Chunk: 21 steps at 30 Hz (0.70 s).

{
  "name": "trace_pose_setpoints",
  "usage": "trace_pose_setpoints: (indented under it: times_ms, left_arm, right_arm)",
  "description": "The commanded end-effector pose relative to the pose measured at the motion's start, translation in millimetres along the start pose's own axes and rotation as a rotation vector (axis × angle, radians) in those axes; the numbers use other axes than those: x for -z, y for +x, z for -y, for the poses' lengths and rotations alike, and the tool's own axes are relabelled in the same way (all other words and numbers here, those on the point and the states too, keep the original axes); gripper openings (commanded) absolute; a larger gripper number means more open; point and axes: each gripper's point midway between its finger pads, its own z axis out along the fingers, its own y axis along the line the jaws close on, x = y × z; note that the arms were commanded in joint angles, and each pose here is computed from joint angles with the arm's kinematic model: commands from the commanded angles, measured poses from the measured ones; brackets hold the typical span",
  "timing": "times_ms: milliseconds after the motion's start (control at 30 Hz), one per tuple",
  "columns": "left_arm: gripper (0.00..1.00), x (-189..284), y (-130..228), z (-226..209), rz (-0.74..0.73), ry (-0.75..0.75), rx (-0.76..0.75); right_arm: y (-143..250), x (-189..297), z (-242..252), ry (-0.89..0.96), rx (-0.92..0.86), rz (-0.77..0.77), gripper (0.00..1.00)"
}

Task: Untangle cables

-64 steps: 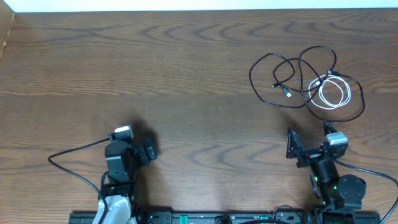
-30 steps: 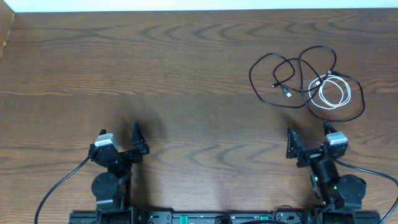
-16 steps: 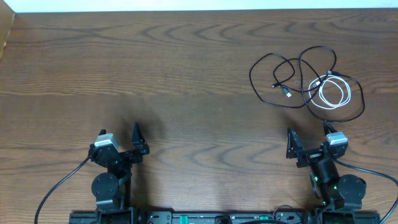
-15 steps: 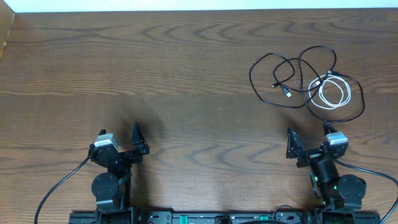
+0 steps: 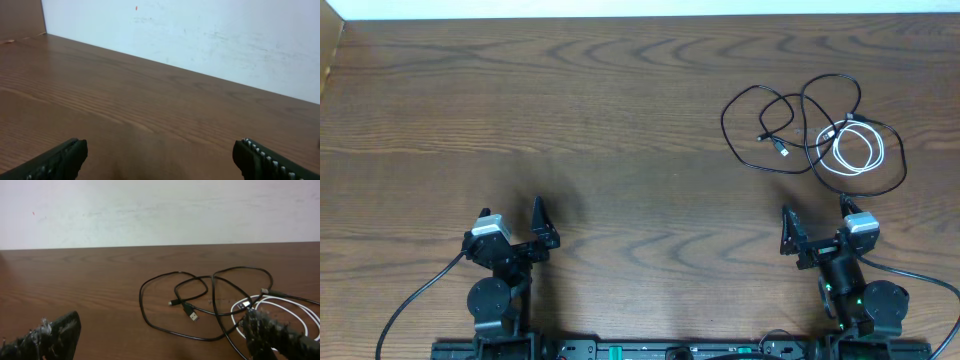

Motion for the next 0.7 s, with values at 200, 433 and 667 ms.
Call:
trace_pose_setpoints:
  times_ms: [200,433,667]
  left_arm:
    - [0.98,-1.0,15.1,-6.8,-0.042,-0.028,0.004]
    - [0.97,-1.0,15.0,-6.8,-0.042,-0.028,0.004]
    - [0.98,-1.0,15.0,-6.8,-0.042,-0.028,0.004]
  right_arm:
    - [0.8,0.2,2.9,0.014,-0.005,-0.001,0.99]
    - [0.8,0.2,2.9,0.014,-0.005,-0.001,0.99]
    - [0.8,0.2,2.9,0.014,-0.005,-0.001,0.99]
